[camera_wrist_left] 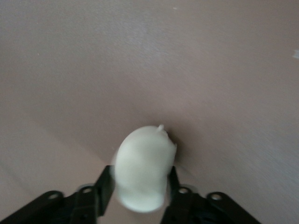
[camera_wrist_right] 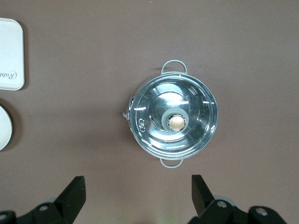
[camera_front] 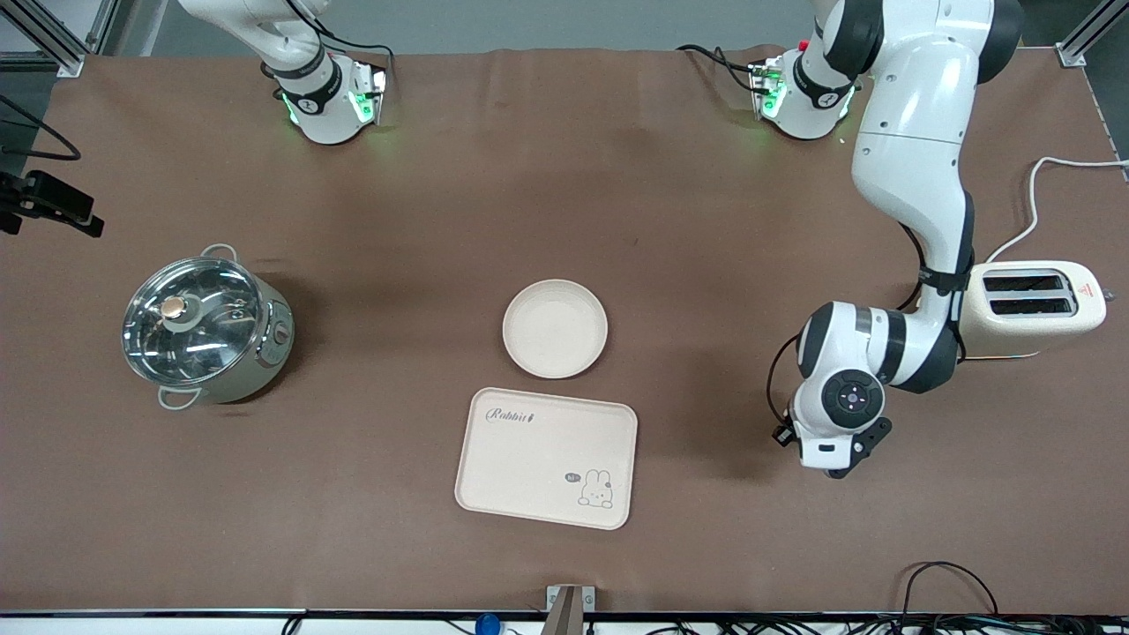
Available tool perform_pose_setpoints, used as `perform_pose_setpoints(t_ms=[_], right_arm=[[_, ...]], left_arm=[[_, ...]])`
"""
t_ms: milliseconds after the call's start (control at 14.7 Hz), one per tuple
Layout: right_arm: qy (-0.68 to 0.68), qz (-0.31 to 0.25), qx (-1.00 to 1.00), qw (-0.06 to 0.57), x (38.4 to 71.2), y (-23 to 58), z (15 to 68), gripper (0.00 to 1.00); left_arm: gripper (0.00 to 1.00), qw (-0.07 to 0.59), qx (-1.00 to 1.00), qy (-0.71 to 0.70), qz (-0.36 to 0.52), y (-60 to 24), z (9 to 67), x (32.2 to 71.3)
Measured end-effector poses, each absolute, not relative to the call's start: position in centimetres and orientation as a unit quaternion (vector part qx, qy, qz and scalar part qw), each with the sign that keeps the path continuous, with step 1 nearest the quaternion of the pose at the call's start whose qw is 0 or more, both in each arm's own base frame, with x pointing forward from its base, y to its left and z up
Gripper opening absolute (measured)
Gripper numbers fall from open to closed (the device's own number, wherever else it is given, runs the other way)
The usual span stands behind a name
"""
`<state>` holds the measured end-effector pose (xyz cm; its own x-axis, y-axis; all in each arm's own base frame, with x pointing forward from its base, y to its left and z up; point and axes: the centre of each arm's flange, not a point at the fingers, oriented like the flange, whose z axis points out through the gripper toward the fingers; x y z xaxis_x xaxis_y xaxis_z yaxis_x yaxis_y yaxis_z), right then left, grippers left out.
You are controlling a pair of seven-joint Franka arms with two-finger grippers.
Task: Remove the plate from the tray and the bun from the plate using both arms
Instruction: 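Lift the bun and carry it toward the toaster with the left gripper, then lower the bun onto the table and open the left gripper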
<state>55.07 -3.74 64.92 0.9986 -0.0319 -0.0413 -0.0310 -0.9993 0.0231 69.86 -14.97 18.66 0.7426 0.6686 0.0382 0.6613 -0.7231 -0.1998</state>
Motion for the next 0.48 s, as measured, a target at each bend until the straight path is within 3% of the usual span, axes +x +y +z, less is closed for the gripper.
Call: perform_pose_setpoints(t_ms=[272,476], right_arm=[[0.002,-0.022,1.0,0.022,55.1,-1.9,64.9,1.0],[0.003,-0.023,0.999,0.023,55.1,-1.8,64.9,1.0]], left_arm=[[0.96,0.087,-0.928,-0.362,0.001,-14.8,21.1,70.9],[1.0,0.067,-0.936,-0.345,-0.022,-15.0,29.0,71.6]])
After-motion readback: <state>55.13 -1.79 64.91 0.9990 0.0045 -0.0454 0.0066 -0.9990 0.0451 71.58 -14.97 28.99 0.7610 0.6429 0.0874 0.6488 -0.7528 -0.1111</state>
